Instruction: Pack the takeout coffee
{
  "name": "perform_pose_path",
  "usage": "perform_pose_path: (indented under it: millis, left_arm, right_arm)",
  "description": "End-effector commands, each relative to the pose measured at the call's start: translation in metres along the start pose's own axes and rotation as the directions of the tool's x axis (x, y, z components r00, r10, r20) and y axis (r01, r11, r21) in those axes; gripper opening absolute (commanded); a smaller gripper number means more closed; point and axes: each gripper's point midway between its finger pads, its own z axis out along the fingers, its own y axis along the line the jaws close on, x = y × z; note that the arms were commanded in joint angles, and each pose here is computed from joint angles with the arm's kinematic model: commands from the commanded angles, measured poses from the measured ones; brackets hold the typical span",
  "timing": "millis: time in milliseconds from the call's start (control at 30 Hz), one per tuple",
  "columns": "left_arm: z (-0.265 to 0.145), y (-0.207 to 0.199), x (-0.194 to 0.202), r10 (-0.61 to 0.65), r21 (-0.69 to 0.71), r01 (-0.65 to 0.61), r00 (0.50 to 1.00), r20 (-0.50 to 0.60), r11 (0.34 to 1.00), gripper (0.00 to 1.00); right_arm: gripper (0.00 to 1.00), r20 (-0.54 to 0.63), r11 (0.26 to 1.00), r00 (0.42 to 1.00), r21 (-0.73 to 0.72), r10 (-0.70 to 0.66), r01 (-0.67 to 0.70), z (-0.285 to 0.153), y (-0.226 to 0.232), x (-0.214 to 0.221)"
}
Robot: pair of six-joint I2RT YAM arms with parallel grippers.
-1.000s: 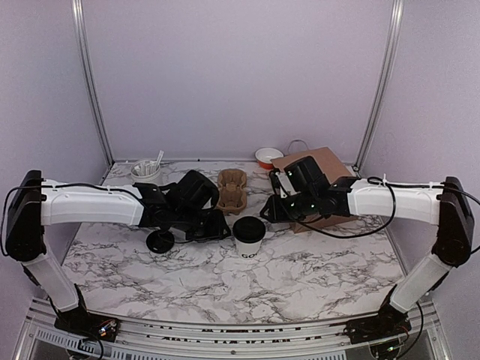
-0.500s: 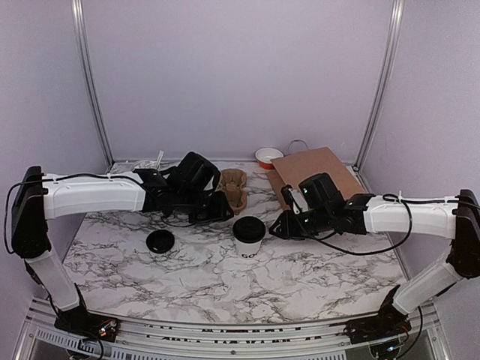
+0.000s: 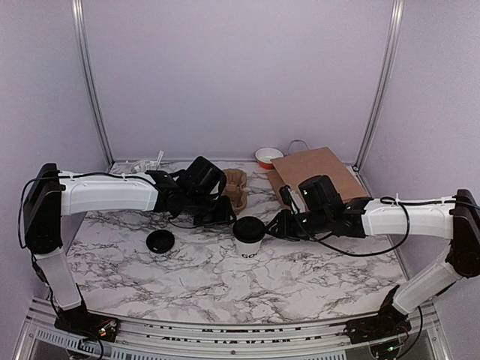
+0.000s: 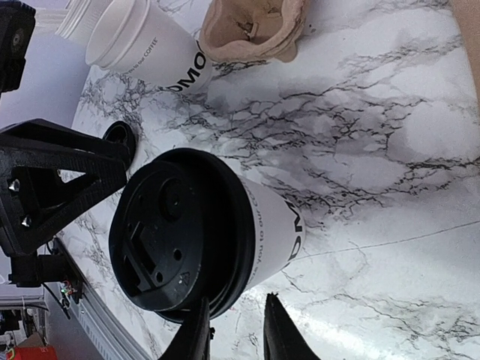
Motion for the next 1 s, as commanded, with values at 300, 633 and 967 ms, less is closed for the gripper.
perform_pose_path:
  millis: [300,633,967]
  left_arm:
    - [0.007,0.003,0.009,-0.004,0.004,0.004,0.999,-0.038,1.0,0.32]
    - [0.007,0.013,0.028,-0.018,-0.008,0.017,0.998,-0.066,1.0,0.32]
    - [-0.013,0.019,0.019,-0.022,-0.026,0.021,1.0,-0.003,0.999,0.32]
  right_arm:
    - [0.23,-0.008,0.999,1.0,-0.037,-0.002,0.001,0.013,0.01,-0.004]
    - [0.23,-0.019,1.0,1.0,-0.004,-0.007,0.007,0.016,0.004,-0.003]
    - [0.23,0.001,0.998,0.998,-0.018,-0.061,0.061,0.011,0.022,-0.017]
